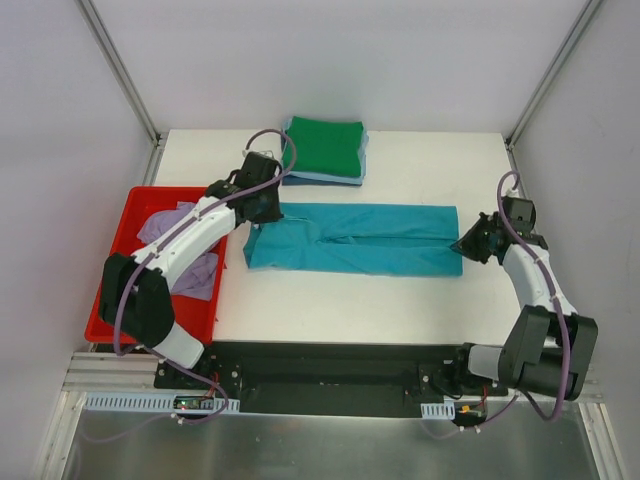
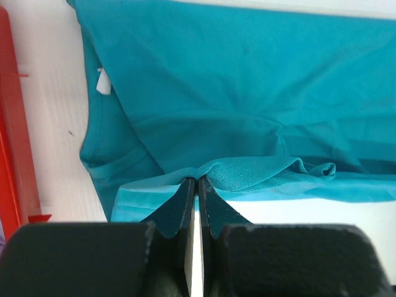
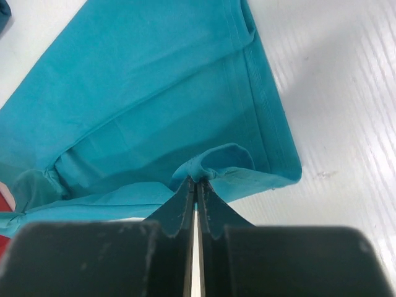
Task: Fold and stack the t-shirts
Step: Fold the other side of the tshirt into a rectangle, then rotate the tshirt 45degrees
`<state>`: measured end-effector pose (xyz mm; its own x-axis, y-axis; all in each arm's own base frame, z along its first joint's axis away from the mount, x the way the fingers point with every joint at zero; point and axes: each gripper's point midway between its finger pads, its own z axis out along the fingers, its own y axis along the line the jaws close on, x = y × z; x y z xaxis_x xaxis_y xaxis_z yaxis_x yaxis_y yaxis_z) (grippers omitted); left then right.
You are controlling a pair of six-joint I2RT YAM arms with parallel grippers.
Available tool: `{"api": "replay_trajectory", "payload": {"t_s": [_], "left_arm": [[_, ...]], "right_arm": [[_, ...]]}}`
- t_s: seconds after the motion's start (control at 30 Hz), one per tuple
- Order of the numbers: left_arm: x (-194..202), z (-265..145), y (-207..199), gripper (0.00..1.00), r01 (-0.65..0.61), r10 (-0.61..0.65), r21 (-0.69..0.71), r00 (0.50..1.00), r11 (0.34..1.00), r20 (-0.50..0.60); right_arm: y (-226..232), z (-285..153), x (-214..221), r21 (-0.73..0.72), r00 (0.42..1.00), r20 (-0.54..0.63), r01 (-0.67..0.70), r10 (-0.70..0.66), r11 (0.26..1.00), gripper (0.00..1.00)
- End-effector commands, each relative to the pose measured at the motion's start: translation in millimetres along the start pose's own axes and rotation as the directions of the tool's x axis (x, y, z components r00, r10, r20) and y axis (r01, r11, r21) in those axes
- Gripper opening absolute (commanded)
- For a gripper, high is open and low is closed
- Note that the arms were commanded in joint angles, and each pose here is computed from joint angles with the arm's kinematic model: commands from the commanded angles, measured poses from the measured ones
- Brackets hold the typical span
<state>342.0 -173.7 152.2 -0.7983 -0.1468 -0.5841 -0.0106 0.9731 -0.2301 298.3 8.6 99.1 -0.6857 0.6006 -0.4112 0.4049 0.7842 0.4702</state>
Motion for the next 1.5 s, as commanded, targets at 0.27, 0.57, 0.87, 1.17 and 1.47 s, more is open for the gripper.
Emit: {"api": "replay_trajectory", "payload": {"t_s": [0.27, 0.57, 0.87, 1.17, 1.47], "left_arm": [[-33, 39, 10, 0.0, -0.007, 0.007, -0.039, 1.0, 0.999, -0.014], [-41, 64, 17, 0.66, 0.037, -0.042, -0.078, 0.997, 0.996, -0.065], [-17, 63, -38, 0.99, 0.112, -0.083, 0.133, 0.975, 0.985, -0.205], [33, 109, -61, 0.99, 0.189, -0.132, 0.12, 0.92, 0.975, -0.369], [40, 144, -48, 0.99, 0.195, -0.173, 0.023, 0.914, 0.981, -0.367]], "right_arm": [[22, 43, -48, -0.008, 0.998, -0.045, 0.051, -0.052, 0.999, 0.05], [26, 76, -68, 0.054, 0.995, -0.092, 0.055, -0.05, 0.997, 0.48], [80, 79, -70, 0.015, 0.96, -0.065, 0.274, -0.273, 0.962, 0.96], [98, 137, -34, -0.022, 0.934, -0.205, 0.294, -0.292, 0.955, 0.96], [43, 106, 41, 0.061, 0.91, -0.34, 0.274, -0.238, 0.96, 0.96]]}}
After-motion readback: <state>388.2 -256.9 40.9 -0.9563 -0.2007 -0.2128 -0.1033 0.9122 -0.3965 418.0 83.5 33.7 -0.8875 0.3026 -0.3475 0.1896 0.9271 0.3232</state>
